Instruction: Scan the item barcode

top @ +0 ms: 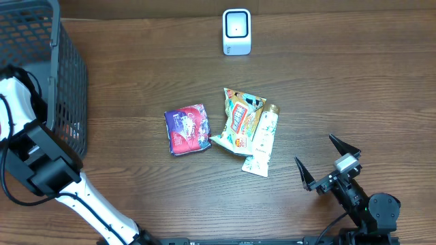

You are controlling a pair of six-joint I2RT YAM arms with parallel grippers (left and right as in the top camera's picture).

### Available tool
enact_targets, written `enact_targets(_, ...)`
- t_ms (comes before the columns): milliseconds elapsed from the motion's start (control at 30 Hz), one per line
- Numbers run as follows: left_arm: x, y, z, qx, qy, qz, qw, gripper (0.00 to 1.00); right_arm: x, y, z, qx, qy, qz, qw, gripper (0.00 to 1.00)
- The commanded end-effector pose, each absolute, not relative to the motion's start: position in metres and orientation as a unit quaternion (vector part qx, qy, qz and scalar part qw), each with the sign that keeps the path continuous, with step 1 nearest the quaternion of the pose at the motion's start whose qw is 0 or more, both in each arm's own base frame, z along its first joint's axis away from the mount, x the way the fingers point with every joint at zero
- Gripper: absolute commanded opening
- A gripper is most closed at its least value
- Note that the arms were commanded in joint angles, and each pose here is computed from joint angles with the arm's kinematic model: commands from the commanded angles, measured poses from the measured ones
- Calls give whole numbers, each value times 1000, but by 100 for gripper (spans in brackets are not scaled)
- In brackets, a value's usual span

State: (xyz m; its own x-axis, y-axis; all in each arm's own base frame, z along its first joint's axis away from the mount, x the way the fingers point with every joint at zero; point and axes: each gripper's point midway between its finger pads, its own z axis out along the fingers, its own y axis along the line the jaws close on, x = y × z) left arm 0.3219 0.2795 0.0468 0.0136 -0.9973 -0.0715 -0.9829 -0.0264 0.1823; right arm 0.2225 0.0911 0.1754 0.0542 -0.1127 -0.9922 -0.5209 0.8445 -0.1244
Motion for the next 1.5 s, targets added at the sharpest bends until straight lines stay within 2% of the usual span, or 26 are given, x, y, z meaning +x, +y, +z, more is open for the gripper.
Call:
enact_targets(0, 317, 279, 33, 715, -691, -95, 46, 100, 223, 91, 172, -232, 674, 152, 684, 100)
enact_targets(200, 335, 272, 21, 705, -707, -45, 31, 100, 223, 91, 172, -232, 674, 152, 684, 100)
enact_targets(300, 340, 269, 20, 705, -708, -32, 28, 86, 223, 91, 172, -232, 674, 152, 684, 100)
enact_targets(433, 340, 269, 20, 705, -708, -31, 28, 74, 223, 91, 172, -232, 674, 152, 684, 100)
enact_targets(667, 336, 265, 20, 704, -708, -31, 40, 45, 223, 91, 172, -232, 674, 152, 684, 100)
enact_targets(867, 332, 265, 22, 701, -711, -31, 47, 38, 223, 91, 172, -232, 674, 152, 684, 100)
enact_targets(933, 333, 266, 25, 693, -719, -26, 44, 31, 223, 91, 172, -232, 674, 152, 684, 100)
enact_targets(1200, 342, 278, 63, 674, -738, -21, 22, 30, 223, 91, 172, -232, 674, 152, 684, 100)
enact_targets(1367, 349, 291, 111, 661, -750, -19, -15, 31, 223, 91, 172, -232, 674, 152, 684, 100)
enact_targets(1467, 355, 295, 155, 642, -764, -15, -55, 33, 223, 91, 172, -232, 674, 152, 684, 100)
